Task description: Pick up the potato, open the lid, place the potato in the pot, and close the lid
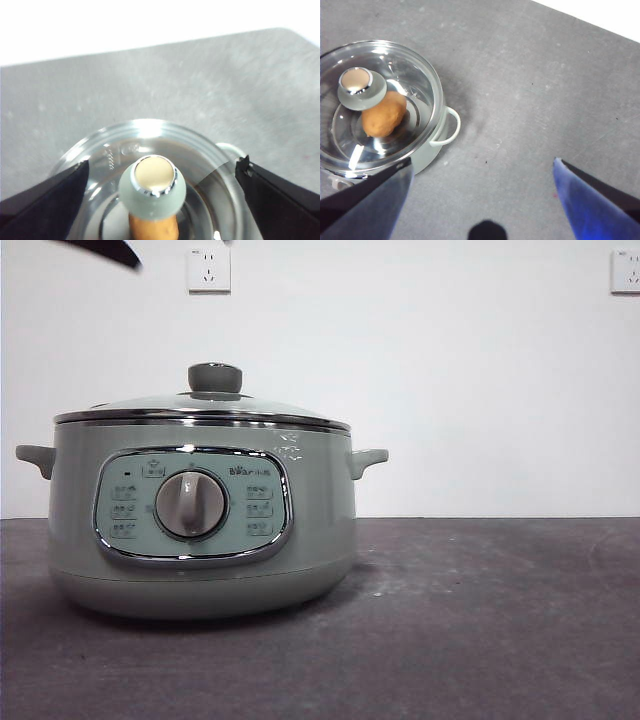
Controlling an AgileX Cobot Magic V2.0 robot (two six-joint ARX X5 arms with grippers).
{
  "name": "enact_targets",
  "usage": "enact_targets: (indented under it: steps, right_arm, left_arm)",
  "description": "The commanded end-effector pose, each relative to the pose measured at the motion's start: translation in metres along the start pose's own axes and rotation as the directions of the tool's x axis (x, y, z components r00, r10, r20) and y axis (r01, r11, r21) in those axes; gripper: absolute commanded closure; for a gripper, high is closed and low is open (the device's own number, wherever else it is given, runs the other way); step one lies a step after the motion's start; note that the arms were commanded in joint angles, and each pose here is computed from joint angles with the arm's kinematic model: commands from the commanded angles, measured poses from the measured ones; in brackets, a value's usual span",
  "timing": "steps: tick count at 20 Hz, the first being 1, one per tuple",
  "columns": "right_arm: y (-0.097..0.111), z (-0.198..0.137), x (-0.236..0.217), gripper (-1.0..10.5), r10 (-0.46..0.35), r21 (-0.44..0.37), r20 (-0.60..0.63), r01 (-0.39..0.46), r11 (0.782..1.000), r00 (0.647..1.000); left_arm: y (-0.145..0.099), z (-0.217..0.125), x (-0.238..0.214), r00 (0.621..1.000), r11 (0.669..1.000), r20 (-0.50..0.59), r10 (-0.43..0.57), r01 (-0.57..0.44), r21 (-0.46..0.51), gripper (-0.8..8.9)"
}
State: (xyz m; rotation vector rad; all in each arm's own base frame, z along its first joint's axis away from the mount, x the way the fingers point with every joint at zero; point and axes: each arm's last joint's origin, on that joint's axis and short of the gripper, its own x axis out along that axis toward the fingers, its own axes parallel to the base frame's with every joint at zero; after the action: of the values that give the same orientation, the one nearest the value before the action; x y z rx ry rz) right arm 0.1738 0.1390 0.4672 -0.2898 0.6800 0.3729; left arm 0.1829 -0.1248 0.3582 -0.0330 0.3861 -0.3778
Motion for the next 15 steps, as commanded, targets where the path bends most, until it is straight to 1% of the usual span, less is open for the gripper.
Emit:
enact_targets:
  steps: [1, 2, 3, 4, 5, 6, 8, 10, 11, 15]
  right_arm:
    - [-0.001, -0.014, -0.001, 6.0, 0.002, 0.026, 0.058, -0.003, 1.000, 0.998]
    - [-0.001, -0.022, 0.002, 7.1, 0.003, 0.033, 0.084, -0.006, 0.999, 0.996]
    - [-0.001, -0.031, 0.004, 8.2, 0.004, 0.041, 0.109, -0.009, 0.999, 0.994]
    - [-0.001, -0.040, 0.008, 9.2, 0.005, 0.047, 0.132, -0.012, 0.999, 0.991]
    - [0.000, -0.050, 0.012, 9.6, 0.006, 0.056, 0.160, -0.015, 0.998, 0.987]
    - [0.000, -0.058, 0.015, 9.6, 0.007, 0.061, 0.181, -0.018, 0.998, 0.983]
    - [0.001, -0.076, 0.024, 9.6, 0.008, 0.076, 0.234, -0.026, 0.997, 0.972]
    - [0.003, -0.097, 0.036, 9.6, 0.009, 0.091, 0.285, -0.036, 0.995, 0.958]
    - [0.004, -0.108, 0.042, 9.6, 0.008, 0.097, 0.309, -0.040, 0.994, 0.951]
    - [0.006, -0.155, 0.061, 9.6, 0.005, 0.120, 0.390, -0.056, 0.991, 0.921]
  left_arm:
    - [0.005, 0.003, -0.029, 0.999, 1.000, 0.048, -0.011, 0.009, 0.029, 4.14]
    - [0.007, 0.004, -0.041, 0.998, 0.999, 0.065, -0.014, 0.012, 0.032, 4.87]
    - [0.010, 0.003, -0.053, 0.997, 0.999, 0.078, -0.016, 0.013, 0.039, 5.96]
    - [0.012, 0.003, -0.061, 0.996, 0.999, 0.085, -0.017, 0.013, 0.052, 7.12]
    - [0.014, 0.001, -0.070, 0.996, 0.998, 0.087, -0.017, 0.011, 0.067, 8.41]
    - [0.015, 0.000, -0.075, 0.996, 0.997, 0.084, -0.016, 0.010, 0.076, 8.22]
    - [0.018, -0.003, -0.082, 0.997, 0.995, 0.074, -0.003, -0.005, 0.097, 8.22]
    - [0.021, -0.007, -0.086, 0.996, 0.991, 0.076, 0.041, -0.050, 0.122, 8.22]
    - [0.022, -0.012, -0.087, 0.996, 0.991, 0.079, 0.040, -0.050, 0.123, 8.22]
    - [0.030, -0.056, -0.084, 0.993, 0.992, 0.112, 0.039, -0.051, 0.113, 8.22]
